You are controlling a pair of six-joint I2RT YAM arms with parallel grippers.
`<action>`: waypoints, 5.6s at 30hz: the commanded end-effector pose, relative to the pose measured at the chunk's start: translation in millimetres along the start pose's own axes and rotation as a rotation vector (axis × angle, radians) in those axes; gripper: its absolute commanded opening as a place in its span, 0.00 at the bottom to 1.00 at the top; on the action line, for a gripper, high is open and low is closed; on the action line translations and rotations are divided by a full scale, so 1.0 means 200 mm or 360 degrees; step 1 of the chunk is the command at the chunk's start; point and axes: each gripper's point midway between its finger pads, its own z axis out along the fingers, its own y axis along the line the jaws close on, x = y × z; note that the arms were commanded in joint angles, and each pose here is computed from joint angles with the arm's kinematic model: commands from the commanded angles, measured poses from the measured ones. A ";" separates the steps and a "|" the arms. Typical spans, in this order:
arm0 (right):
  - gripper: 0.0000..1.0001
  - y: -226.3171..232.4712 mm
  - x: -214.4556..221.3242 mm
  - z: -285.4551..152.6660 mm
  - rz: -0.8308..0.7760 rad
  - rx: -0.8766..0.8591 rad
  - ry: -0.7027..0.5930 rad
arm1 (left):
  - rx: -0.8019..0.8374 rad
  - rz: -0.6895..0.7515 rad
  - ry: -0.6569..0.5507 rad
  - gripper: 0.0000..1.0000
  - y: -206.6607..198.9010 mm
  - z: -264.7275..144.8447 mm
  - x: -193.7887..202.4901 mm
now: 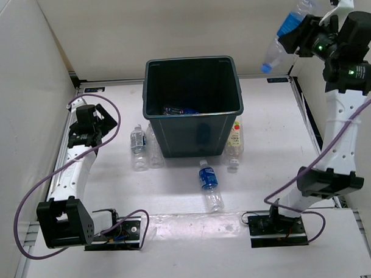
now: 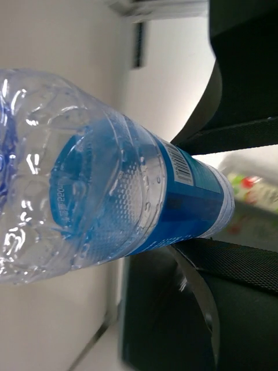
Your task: Put the plastic bottles in the bin
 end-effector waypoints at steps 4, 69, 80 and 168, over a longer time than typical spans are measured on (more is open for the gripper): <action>0.00 0.64 -0.36 -0.14 -0.0140 -0.0616 -0.0508 | 0.0153 0.0010 -0.0007 1.00 -0.09 -0.06 -0.04; 0.90 -0.11 1.86 0.22 0.0550 -0.0152 0.1562 | 0.0076 0.0054 0.0242 1.00 -0.04 -0.08 0.09; 0.90 0.01 2.02 0.25 0.0397 -0.0248 0.1752 | 0.0043 0.0011 0.0264 1.00 -0.03 -0.06 0.09; 0.90 -0.09 1.82 -0.02 -0.0269 -0.0649 0.1898 | 0.0052 -0.0061 0.0304 1.00 -0.04 -0.03 0.11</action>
